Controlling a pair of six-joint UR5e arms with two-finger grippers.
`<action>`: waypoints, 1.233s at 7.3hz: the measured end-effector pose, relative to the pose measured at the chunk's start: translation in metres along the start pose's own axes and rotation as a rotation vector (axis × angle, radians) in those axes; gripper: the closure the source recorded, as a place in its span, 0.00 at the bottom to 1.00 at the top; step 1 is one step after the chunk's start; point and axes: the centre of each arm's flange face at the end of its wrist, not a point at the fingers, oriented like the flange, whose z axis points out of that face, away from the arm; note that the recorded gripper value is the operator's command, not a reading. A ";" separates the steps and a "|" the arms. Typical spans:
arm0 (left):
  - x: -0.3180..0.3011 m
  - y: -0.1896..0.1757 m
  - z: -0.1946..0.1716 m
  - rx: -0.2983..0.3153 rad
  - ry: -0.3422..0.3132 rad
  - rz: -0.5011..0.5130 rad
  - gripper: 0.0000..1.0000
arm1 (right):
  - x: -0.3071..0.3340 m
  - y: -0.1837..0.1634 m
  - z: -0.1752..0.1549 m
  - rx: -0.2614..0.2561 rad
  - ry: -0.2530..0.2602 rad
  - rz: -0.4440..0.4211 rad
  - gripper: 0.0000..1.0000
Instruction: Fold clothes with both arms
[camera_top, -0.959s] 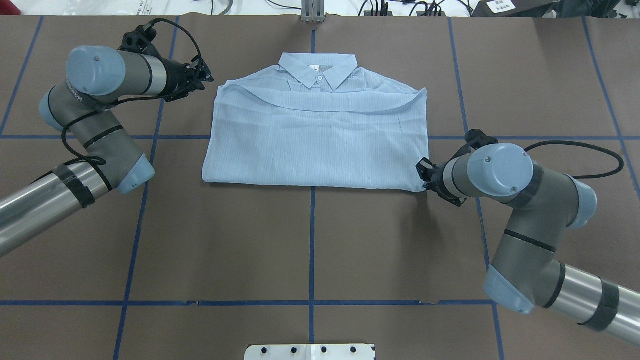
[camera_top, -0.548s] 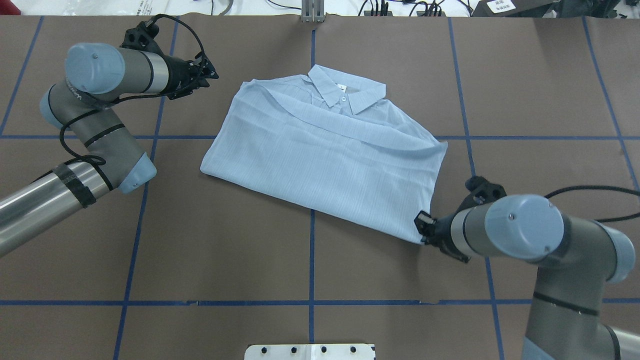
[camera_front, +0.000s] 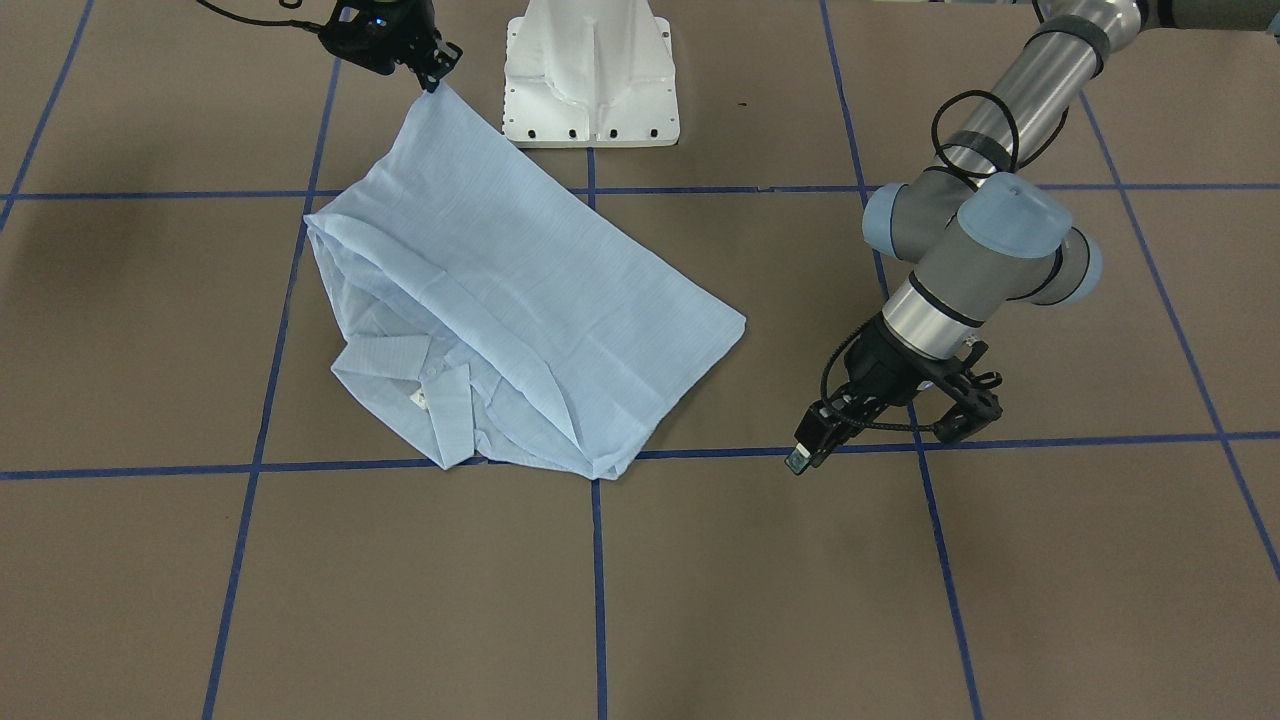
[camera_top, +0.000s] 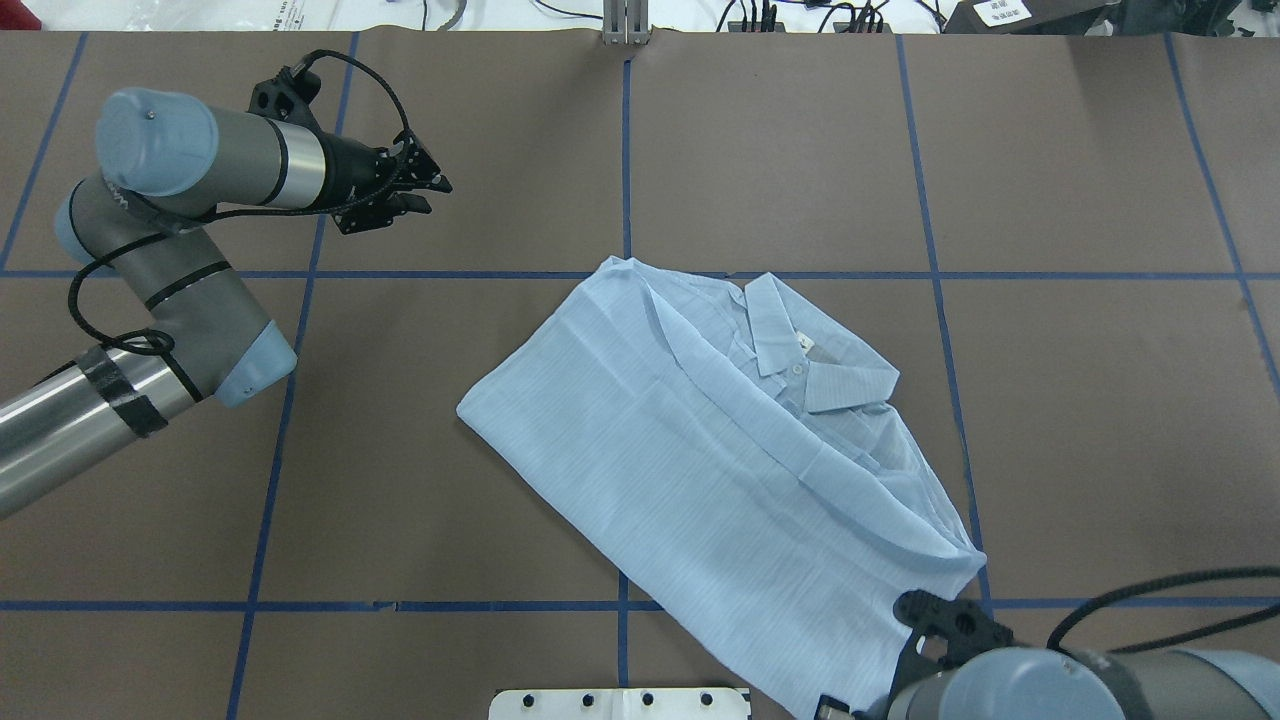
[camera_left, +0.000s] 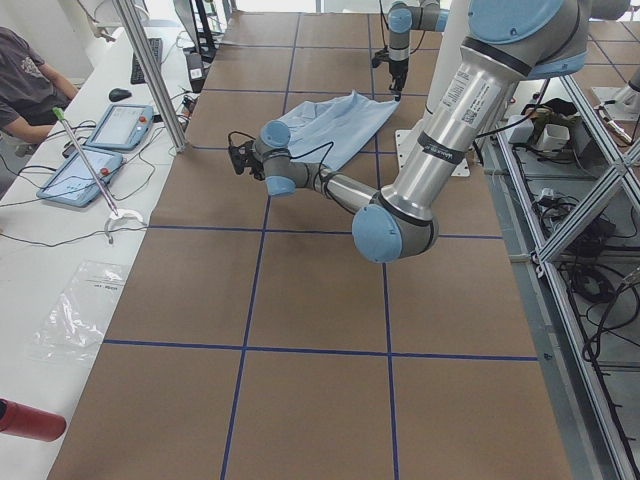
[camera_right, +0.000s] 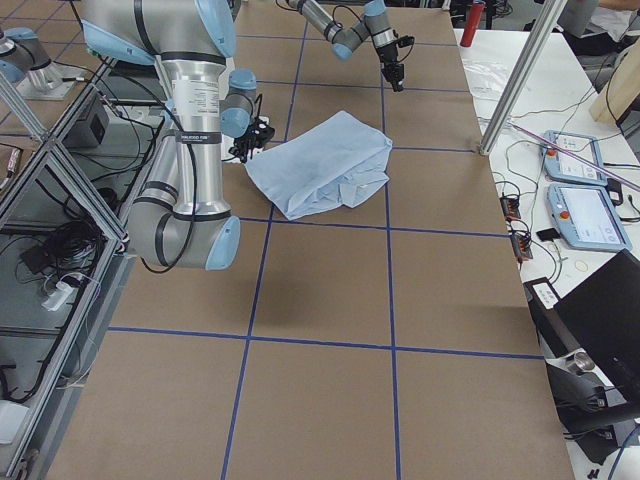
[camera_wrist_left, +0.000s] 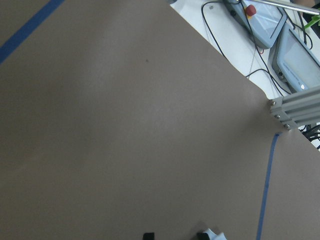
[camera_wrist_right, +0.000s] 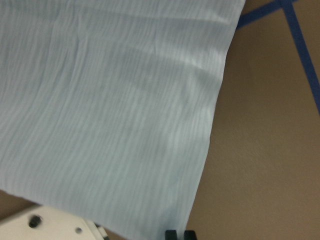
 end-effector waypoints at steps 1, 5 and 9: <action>-0.006 0.015 -0.012 -0.034 0.006 -0.027 0.49 | 0.007 0.017 0.002 -0.014 0.017 -0.003 0.00; -0.065 0.121 -0.060 -0.164 -0.015 -0.093 0.31 | -0.021 -0.057 -0.075 0.061 -0.157 0.194 0.00; -0.058 0.207 -0.013 -0.167 -0.106 -0.133 0.33 | -0.089 -0.186 -0.119 0.180 -0.276 0.394 0.00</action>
